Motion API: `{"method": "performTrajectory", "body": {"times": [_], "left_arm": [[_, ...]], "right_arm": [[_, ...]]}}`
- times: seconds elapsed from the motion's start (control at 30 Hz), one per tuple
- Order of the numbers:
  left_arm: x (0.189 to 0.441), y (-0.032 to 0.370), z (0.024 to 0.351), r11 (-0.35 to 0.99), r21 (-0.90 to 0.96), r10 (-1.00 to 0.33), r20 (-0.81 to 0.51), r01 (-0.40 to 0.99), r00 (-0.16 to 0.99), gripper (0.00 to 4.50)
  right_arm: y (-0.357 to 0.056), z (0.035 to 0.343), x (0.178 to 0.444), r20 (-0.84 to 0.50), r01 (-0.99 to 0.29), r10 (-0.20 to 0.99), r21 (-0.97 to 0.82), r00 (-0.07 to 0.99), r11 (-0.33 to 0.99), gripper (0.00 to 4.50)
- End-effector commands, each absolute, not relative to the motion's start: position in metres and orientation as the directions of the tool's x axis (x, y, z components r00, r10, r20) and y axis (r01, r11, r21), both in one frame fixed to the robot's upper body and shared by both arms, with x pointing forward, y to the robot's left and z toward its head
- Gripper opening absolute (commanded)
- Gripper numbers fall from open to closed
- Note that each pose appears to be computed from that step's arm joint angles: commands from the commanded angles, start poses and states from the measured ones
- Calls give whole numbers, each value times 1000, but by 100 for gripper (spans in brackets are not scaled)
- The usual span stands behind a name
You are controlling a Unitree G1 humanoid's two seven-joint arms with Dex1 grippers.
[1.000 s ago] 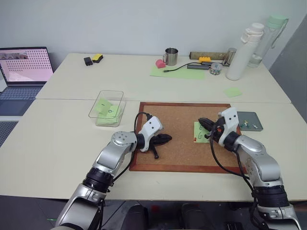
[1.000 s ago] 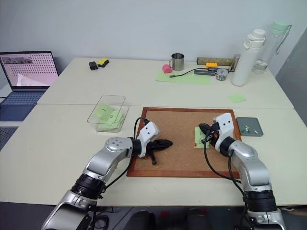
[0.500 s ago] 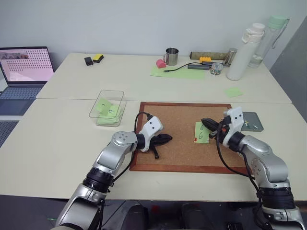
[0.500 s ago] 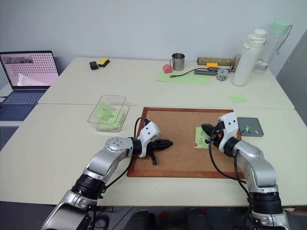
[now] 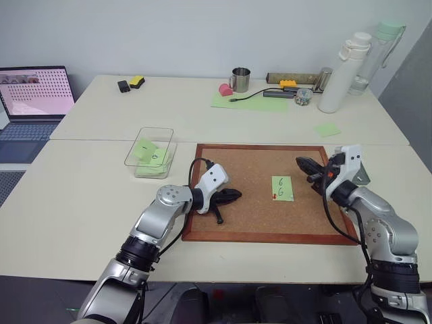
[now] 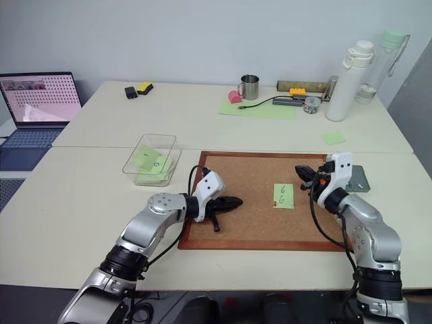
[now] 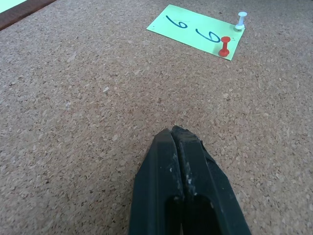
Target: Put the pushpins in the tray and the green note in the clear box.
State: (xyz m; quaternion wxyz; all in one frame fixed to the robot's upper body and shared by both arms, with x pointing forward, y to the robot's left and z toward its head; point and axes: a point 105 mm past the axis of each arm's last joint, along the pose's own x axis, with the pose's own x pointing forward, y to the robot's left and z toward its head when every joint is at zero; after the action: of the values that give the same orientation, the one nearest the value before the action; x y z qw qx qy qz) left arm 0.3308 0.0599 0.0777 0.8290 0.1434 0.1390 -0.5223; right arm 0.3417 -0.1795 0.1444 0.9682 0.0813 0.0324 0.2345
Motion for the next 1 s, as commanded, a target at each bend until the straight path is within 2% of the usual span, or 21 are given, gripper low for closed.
{"method": "performTrajectory", "body": {"times": [0.03,0.1,0.17,0.3,0.6,0.67,0.7,1.0], "left_arm": [[326,72,51,442,45,-781,-472,896,409,0],[325,72,51,439,43,-782,-473,897,405,0],[325,72,51,436,42,-784,-474,899,402,0],[324,70,51,427,41,-787,-475,903,393,0],[326,71,52,430,47,-784,-476,902,398,0],[326,72,52,432,47,-782,-477,901,401,0],[326,73,52,434,47,-781,-477,900,402,0],[325,76,52,440,49,-776,-481,897,407,0]], "right_arm": [[-235,155,351,-20,-208,210,68,977,976,7],[-267,149,354,-49,-72,72,1,996,997,7],[-286,146,356,-62,-22,20,-29,998,999,7],[-303,141,363,-89,3,-6,-29,996,1000,7],[-310,134,382,-106,3,-5,-13,994,1000,7],[-315,134,385,-101,25,-26,-12,995,1000,46],[-316,134,385,-99,29,-30,-11,995,1000,51],[-312,133,384,-85,4,-3,10,996,1000,240]]}}
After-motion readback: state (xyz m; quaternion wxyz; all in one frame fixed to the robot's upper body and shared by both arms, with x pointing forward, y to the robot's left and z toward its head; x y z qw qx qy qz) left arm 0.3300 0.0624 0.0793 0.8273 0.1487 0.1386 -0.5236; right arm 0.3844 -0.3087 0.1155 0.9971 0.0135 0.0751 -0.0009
